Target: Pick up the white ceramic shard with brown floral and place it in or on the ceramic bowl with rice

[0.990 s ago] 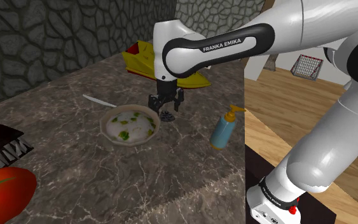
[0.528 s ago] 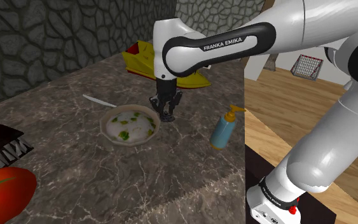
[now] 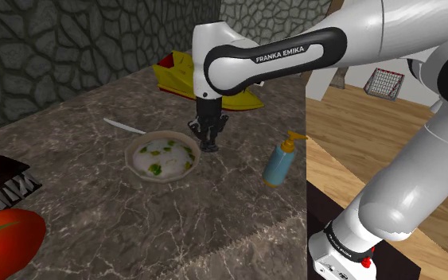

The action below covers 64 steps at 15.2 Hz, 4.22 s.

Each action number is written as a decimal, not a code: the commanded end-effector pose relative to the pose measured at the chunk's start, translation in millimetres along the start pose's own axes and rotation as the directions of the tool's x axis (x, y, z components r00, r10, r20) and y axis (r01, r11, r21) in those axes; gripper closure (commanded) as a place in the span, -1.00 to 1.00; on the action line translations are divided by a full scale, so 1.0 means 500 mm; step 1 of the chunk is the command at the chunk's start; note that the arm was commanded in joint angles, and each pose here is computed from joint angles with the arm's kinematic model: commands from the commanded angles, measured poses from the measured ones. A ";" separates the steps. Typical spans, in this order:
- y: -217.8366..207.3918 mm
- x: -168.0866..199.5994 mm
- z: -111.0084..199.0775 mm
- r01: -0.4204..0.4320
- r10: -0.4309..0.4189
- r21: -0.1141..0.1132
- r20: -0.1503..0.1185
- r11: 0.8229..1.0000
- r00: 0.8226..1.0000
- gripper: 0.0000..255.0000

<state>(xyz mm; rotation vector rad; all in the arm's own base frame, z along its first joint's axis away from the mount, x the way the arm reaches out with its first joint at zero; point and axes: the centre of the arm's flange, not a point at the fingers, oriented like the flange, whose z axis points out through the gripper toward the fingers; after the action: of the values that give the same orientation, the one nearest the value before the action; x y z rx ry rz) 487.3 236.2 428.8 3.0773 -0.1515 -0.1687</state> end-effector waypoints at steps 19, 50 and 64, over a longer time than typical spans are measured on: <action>-0.057 -0.057 0.008 -0.235 0.236 -0.098 -0.003 0.967 0.972 -1.00; 0.023 -0.112 0.026 -0.218 0.217 0.030 0.031 0.975 0.976 -1.00; 0.026 -0.116 -0.016 -0.218 0.217 0.030 0.031 0.975 0.976 1.00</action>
<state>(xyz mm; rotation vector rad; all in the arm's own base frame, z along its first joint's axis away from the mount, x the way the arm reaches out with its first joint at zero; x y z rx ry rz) 429.4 228.7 439.0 3.0626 -0.4954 -0.1994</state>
